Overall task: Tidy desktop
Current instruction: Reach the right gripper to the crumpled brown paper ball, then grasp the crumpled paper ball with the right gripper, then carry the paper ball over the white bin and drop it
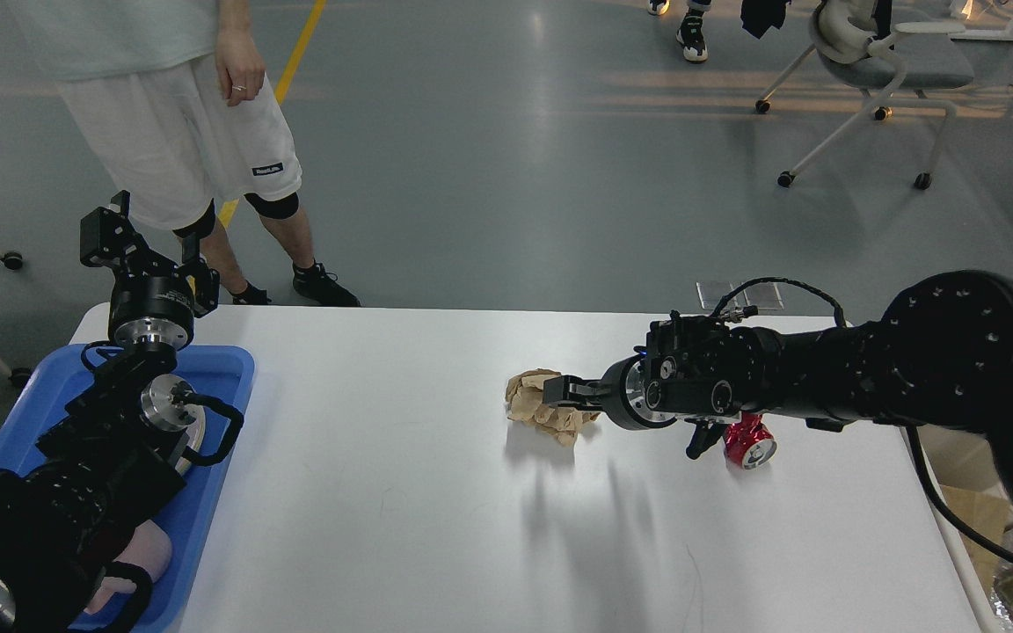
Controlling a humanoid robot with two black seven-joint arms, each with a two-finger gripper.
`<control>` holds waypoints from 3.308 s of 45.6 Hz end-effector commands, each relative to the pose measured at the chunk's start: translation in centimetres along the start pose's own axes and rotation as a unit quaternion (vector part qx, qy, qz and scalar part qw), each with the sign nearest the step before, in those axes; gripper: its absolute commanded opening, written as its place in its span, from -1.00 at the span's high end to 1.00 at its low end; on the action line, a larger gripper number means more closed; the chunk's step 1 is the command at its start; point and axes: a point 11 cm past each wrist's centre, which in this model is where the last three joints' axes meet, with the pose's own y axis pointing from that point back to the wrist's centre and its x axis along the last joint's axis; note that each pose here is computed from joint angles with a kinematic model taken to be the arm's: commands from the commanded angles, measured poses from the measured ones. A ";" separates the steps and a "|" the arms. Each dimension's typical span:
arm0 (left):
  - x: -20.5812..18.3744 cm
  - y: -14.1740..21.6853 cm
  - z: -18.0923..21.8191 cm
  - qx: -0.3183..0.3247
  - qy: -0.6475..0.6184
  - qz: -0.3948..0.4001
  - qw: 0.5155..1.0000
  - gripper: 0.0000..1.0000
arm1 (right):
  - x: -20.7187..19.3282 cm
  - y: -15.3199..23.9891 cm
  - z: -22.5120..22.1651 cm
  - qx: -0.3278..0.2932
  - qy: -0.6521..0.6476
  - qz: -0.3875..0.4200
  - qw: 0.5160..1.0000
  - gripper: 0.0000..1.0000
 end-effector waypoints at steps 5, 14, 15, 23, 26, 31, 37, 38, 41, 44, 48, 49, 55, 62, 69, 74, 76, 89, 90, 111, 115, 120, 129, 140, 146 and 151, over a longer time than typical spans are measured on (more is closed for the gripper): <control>0.0 0.0 0.0 0.000 0.000 0.000 1.000 -0.93 | 0.4 -1.1 -0.1 0.005 -0.012 0.021 1.000 -1.00; 0.0 0.0 0.0 0.000 0.000 0.000 1.000 -0.93 | 0.2 -2.5 0.1 0.007 -0.032 0.042 0.999 -1.00; 0.0 0.0 0.0 0.000 0.000 0.000 1.000 -0.93 | 0.0 -2.7 -0.1 0.008 -0.032 0.043 0.998 -1.00; 0.0 0.0 0.0 0.000 0.000 0.000 1.000 -0.93 | -1.0 -3.8 -0.6 0.012 -0.034 0.047 0.998 -1.00; 0.0 0.0 0.0 0.000 0.000 0.000 1.000 -0.93 | -1.1 -4.2 -0.6 0.012 -0.036 0.052 0.998 -1.00; 0.0 0.0 0.0 0.000 0.000 0.000 1.000 -0.93 | -1.3 -4.8 -0.5 0.010 -0.042 0.065 0.997 -1.00; 0.0 0.0 0.0 0.000 0.000 0.000 1.000 -0.93 | -1.4 -5.1 -0.2 0.008 -0.046 0.073 0.996 -1.00; 0.0 0.0 0.0 0.000 0.000 0.000 1.000 -0.93 | -1.5 -5.1 -0.1 0.007 -0.046 0.072 0.996 -1.00; 0.0 0.0 0.0 0.000 0.000 0.000 1.000 -0.93 | -1.7 -5.2 0.0 0.007 -0.048 0.072 0.996 -0.97; 0.0 0.0 0.0 0.000 0.000 0.000 1.000 -0.93 | -2.2 -5.4 0.2 0.006 -0.050 0.070 0.996 -0.94; 0.0 0.0 0.0 0.000 0.000 0.000 1.000 -0.93 | -2.2 -5.4 0.2 0.006 -0.053 0.083 0.995 -0.62; 0.0 0.0 0.0 0.000 0.000 0.000 1.000 -0.93 | -2.2 -5.4 0.2 0.005 -0.053 0.087 0.995 -0.53; 0.0 0.0 0.0 0.000 0.000 0.000 1.000 -0.93 | -2.6 -5.6 0.2 0.006 -0.054 0.090 0.994 0.24; 0.0 0.0 0.0 0.000 0.000 0.000 1.000 -0.93 | -4.1 -5.7 -0.3 0.013 -0.059 0.065 0.996 1.00; 0.0 0.0 0.0 0.000 0.000 0.000 1.000 -0.93 | -4.0 -5.6 -0.7 0.018 -0.063 0.066 0.996 1.00; 0.0 0.0 0.0 0.000 0.000 0.000 1.000 -0.93 | -4.5 -5.3 -1.2 0.024 -0.059 0.053 0.997 1.00; 0.0 0.0 0.0 0.000 0.000 0.000 1.000 -0.93 | -4.7 -5.0 -1.4 0.028 -0.059 0.043 0.997 1.00; 0.0 0.0 0.0 0.000 0.000 0.000 1.000 -0.93 | -0.4 -0.4 -0.1 0.040 -0.090 0.047 0.994 1.00; 0.0 0.0 0.0 0.000 0.000 0.000 1.000 -0.93 | 0.0 0.1 0.1 0.041 -0.092 0.049 0.994 1.00; 0.0 0.0 0.0 0.000 0.000 0.000 1.000 -0.93 | 13.5 14.3 7.6 0.048 -0.163 0.162 0.972 1.00; 0.0 0.0 0.0 0.000 0.000 0.000 1.000 -0.93 | 15.0 16.3 10.2 0.036 -0.183 0.193 0.963 1.00; 0.0 0.0 0.0 0.000 0.000 0.000 1.000 -0.93 | 16.7 17.7 15.7 -0.006 -0.216 0.244 0.945 1.00; 0.0 0.0 0.0 0.000 0.000 0.000 1.000 -0.93 | 12.5 15.7 28.2 -0.131 -0.272 0.268 0.915 1.00; 0.0 0.0 0.0 0.000 0.000 0.000 1.000 -0.93 | 2.1 13.7 39.5 -0.271 -0.291 0.233 0.887 1.00; 0.0 0.0 0.0 0.000 0.000 0.000 1.000 -0.93 | -0.3 13.6 42.1 -0.310 -0.282 0.237 0.877 -1.00; 0.0 0.0 0.0 0.000 0.000 0.000 1.000 -0.93 | -2.0 11.8 41.6 -0.310 -0.278 0.218 0.883 -1.00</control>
